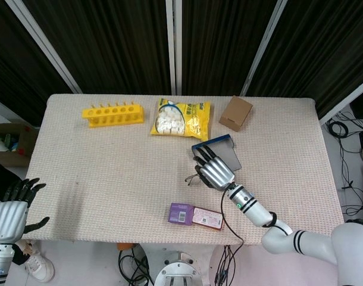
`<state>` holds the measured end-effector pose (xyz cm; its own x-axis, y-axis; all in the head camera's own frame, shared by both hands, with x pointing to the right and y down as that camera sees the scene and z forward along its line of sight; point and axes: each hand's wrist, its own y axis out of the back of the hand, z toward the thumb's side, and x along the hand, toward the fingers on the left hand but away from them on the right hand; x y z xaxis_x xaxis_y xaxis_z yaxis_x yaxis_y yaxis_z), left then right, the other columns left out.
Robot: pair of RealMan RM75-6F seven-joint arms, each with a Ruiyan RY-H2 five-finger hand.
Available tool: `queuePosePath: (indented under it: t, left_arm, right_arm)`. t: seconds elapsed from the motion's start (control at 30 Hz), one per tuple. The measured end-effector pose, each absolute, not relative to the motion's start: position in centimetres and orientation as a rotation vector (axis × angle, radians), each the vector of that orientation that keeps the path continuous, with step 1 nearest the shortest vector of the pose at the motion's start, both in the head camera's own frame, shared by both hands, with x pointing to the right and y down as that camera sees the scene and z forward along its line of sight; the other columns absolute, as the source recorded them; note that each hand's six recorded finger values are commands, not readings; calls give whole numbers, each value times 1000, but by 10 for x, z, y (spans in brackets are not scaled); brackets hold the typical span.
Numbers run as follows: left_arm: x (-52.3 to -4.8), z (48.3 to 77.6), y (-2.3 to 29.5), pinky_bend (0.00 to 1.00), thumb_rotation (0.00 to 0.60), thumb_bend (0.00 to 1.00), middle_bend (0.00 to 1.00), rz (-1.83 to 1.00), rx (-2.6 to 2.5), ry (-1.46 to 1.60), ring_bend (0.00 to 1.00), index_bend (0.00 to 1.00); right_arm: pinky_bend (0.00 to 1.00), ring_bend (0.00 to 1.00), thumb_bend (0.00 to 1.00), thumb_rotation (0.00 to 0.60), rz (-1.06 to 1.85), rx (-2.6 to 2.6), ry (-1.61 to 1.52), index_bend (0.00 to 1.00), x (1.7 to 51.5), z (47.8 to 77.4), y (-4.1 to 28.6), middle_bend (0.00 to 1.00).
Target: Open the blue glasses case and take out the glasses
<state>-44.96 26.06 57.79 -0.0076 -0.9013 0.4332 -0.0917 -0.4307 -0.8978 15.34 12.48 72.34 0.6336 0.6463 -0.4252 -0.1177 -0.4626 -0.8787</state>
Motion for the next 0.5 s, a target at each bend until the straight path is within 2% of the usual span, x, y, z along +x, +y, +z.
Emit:
queuePosePath:
  t: [0.17,0.27,0.4,0.43,0.5]
  left_arm:
    - [-451,576,262,102,600,33,123,-1514,-1585,1054,97,202]
    - [-451,575,262,102,600,33,123,-1515,-1583,1053,97,202]
    - [-452,574,262,102,600,33,123,-1518,-1581,1051,97,202]
    - [-452,574,262,102,600,33,123,-1517,-1580,1051,97,202]
    - [-452,574,262,102,600,33,123,-1518,-1579,1051,97,202]
  right_arm:
    - [0,0,470,600,907,-1887,-409,677,114,730,131,260]
    - [0,0,435,600,915,-1895,-395,576,94,741,134,242]
    - [0,0,348,600,952,-1860,-357,151,82,753,134,112]
    - [0,0,341,600,960,-1845,-350,74,81,754,133,90]
    - [0,0,338,600,967,-1824,-347,2,79,752,132,70]
